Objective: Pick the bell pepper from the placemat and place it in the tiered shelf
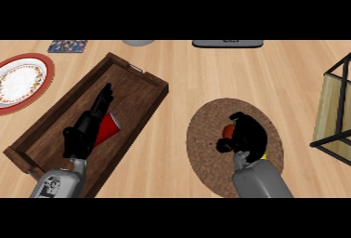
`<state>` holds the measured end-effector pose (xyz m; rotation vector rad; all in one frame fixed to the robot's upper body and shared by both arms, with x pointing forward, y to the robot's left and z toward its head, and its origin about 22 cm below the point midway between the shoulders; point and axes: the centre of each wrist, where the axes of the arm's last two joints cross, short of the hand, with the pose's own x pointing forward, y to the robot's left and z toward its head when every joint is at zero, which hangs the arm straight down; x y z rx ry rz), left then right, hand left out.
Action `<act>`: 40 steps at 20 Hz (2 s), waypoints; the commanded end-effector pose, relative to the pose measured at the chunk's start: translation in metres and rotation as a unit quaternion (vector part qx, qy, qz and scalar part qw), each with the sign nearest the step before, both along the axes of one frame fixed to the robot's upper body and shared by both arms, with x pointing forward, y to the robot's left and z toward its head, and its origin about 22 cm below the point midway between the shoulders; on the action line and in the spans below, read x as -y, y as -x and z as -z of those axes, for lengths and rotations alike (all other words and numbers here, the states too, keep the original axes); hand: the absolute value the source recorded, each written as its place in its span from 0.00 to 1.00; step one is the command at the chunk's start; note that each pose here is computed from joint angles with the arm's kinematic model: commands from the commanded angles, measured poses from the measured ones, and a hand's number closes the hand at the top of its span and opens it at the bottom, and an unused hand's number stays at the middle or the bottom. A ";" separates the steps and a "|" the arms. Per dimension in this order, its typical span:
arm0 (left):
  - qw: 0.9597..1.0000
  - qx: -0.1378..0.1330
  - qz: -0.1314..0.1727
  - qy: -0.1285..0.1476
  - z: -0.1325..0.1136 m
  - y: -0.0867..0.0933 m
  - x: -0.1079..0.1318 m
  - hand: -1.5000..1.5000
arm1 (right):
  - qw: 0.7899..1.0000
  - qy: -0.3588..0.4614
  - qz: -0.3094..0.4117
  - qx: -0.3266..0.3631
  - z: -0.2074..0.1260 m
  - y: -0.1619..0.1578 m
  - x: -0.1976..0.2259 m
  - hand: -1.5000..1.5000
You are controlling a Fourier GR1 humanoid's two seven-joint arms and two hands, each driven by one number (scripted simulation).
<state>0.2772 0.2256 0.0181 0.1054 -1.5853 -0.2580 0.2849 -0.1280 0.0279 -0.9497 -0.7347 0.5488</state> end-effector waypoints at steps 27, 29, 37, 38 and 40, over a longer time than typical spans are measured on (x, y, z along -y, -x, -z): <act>0.998 -0.024 -0.055 -0.001 0.016 0.008 -0.022 0.50 | 0.741 -0.175 -0.635 0.130 -0.051 0.109 0.084 1.00; 0.998 -0.023 -0.060 -0.005 0.016 0.009 -0.030 0.50 | 0.732 -0.187 -0.637 0.151 -0.063 0.109 0.102 1.00; 0.997 -0.021 -0.074 -0.002 0.016 0.017 -0.036 0.50 | 0.725 -0.171 -0.618 0.250 -0.120 0.097 0.187 1.00; 0.996 -0.016 -0.084 -0.003 0.012 0.014 -0.039 0.50 | 0.722 -0.180 -0.614 0.264 -0.126 0.096 0.196 1.00; 0.996 -0.010 -0.083 0.008 0.010 0.012 -0.032 0.50 | 0.724 -0.179 -0.595 0.298 -0.139 0.091 0.223 1.00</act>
